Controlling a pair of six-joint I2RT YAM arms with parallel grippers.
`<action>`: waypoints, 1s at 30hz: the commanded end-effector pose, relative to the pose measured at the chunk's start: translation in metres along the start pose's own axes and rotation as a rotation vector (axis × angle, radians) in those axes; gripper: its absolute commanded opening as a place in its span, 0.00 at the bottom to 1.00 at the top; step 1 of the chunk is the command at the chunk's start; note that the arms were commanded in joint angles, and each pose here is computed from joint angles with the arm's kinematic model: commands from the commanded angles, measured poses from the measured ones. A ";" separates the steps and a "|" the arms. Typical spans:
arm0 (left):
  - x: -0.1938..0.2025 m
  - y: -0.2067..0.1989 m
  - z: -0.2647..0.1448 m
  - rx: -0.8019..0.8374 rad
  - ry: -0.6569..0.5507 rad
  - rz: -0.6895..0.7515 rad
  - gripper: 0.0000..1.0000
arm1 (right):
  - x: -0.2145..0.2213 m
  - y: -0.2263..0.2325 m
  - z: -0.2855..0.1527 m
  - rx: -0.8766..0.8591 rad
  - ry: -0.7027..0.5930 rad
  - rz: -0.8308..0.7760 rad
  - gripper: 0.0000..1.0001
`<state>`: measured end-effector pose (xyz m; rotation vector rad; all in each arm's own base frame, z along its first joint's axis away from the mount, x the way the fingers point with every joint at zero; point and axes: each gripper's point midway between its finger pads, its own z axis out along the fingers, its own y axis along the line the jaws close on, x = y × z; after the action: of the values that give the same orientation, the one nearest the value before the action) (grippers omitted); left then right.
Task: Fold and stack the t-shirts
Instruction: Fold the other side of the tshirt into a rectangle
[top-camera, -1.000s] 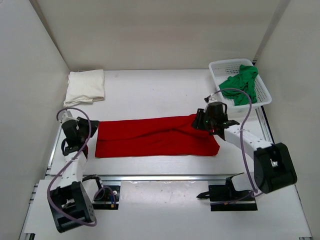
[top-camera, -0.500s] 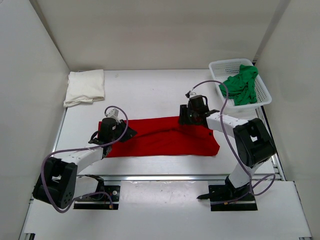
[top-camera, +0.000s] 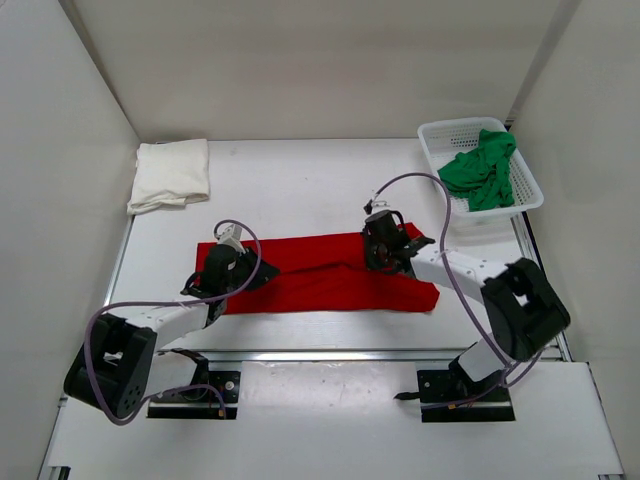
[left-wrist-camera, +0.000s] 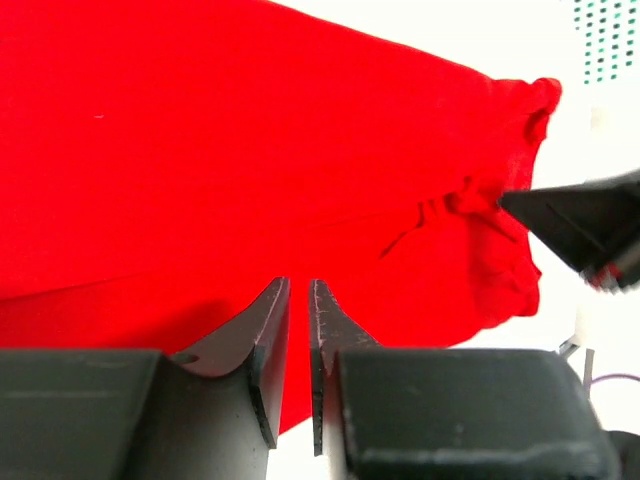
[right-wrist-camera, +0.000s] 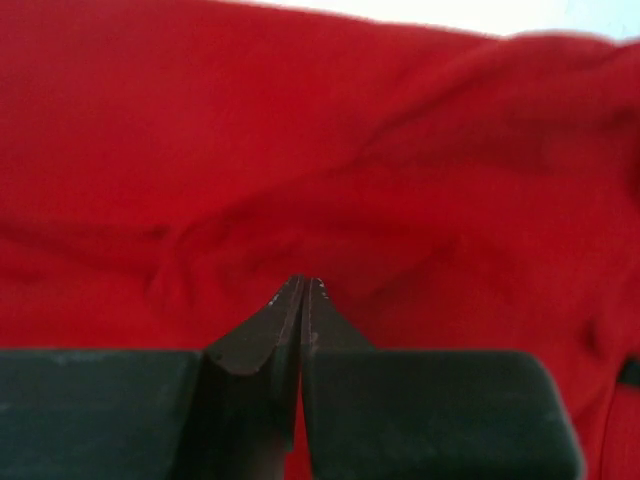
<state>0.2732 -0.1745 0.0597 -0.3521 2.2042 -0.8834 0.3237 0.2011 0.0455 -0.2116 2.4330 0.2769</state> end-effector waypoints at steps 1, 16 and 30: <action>0.000 -0.016 0.002 0.065 -0.013 0.005 0.24 | -0.004 0.001 -0.027 0.050 -0.057 0.026 0.00; 0.004 -0.029 0.000 0.117 -0.008 0.004 0.24 | -0.007 0.002 -0.035 -0.062 -0.055 0.092 0.30; 0.033 -0.033 0.002 0.127 0.061 0.026 0.25 | -0.022 0.020 -0.005 -0.189 -0.045 0.104 0.40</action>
<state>0.2505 -0.2065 0.0581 -0.2630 2.2132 -0.9990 0.3113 0.2023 0.0412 -0.1325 2.4783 0.4772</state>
